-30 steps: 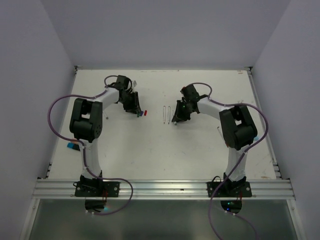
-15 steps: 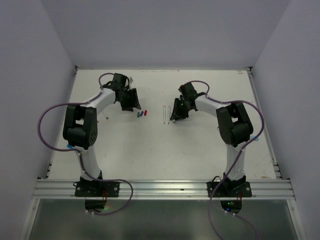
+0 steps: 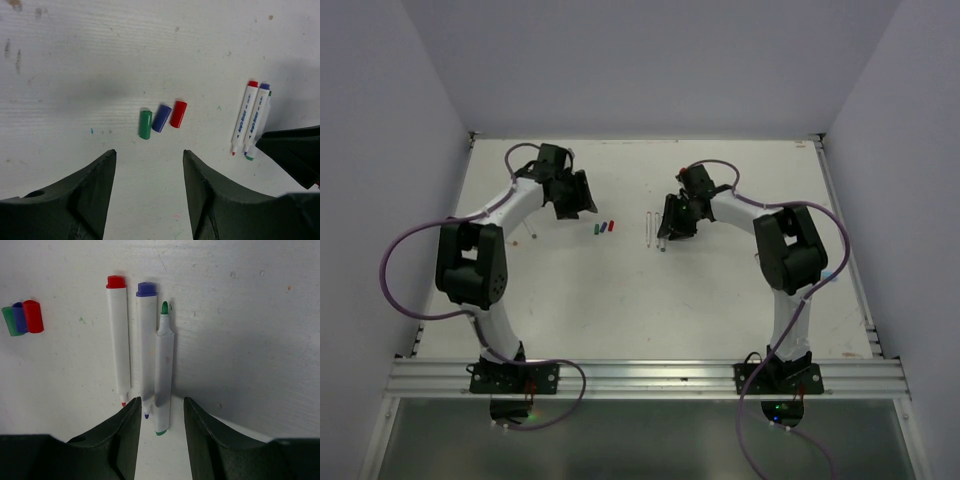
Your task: Open the pen caps
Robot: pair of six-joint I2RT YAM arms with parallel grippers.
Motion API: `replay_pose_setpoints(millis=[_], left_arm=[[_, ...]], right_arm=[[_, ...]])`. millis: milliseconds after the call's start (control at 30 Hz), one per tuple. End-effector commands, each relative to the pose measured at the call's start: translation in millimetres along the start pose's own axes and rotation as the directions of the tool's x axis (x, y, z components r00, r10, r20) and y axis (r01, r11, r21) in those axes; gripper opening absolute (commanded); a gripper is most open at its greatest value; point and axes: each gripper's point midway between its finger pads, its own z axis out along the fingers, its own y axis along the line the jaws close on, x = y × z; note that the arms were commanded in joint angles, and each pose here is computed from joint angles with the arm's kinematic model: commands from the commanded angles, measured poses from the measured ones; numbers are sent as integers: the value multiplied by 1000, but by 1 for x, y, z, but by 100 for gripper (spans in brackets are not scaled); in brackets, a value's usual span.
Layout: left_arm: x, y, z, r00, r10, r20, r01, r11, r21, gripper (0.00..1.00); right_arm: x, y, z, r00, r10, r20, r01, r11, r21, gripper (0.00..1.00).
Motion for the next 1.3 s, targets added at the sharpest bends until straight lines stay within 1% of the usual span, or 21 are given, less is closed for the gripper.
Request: replay_pose_setpoints(millis=[0,67,100,133,167,200,267,300,333,367,400,467,533,567,633,667,800,933,1033,1200,1267], left_arm=[[-14,23,-26,992,-84,91,92,991,-93,58],[-16,37,-37,985,-115,128,132,982,-132,58],[-21,51,-42,979,-129,159,156,973,-169,59],[-21,58,-45,977,-139,162,168,968,-186,59],[-22,69,-49,974,-142,176,180,958,-222,59],[-26,87,-53,968,-157,197,207,943,-262,59],[-25,108,-56,964,-170,203,228,923,-310,59],[-27,126,-60,957,-187,221,256,903,-346,59],[-27,133,-61,957,-188,220,259,895,-362,58],[-30,147,-62,956,-187,226,266,878,-399,57],[-34,161,-67,950,-197,243,286,860,-422,56],[-43,173,-66,953,-177,245,275,844,-460,53],[-51,179,-65,953,-169,251,273,837,-474,51],[-57,181,-61,955,-160,251,267,835,-481,48],[-64,184,-53,956,-159,247,265,830,-491,47],[-66,186,-50,957,-159,242,263,827,-497,45],[-70,187,-30,962,-161,222,251,840,-481,44],[-66,194,-13,966,-172,195,248,835,-492,43],[-62,196,-1,968,-180,174,243,843,-480,43],[-62,195,6,970,-182,162,238,851,-469,41],[-60,195,7,971,-180,155,233,851,-471,37]], right_arm=[[-11,0,-24,997,-52,51,51,998,24,44],[-13,4,-48,996,-63,70,60,997,42,45],[-21,8,-61,992,-77,97,72,996,57,51],[-26,2,-71,987,-104,120,90,989,115,54],[-21,1,-88,989,-111,101,96,986,138,56],[-25,4,-98,987,-118,111,102,985,142,58],[-16,10,-114,985,-158,71,148,981,123,59],[-13,15,-119,985,-161,63,155,983,102,59],[-8,19,-122,986,-156,54,152,985,80,59],[-3,28,-130,987,-152,57,151,988,29,59],[7,29,-129,990,-132,38,132,991,9,59],[17,40,-132,991,-130,24,131,990,-55,59],[25,44,-134,990,-140,11,140,988,-66,58],[29,45,-133,988,-153,6,153,986,-68,58],[31,48,-135,987,-158,13,158,984,-81,58],[32,48,-135,988,-155,12,155,984,-82,58],[34,48,-137,987,-159,22,160,983,-86,58],[38,43,-140,988,-155,11,156,985,-68,58],[39,42,-141,987,-159,14,160,985,-60,58],[42,38,-142,988,-157,12,158,986,-48,58],[42,39,-144,986,-163,19,164,985,-48,58]])
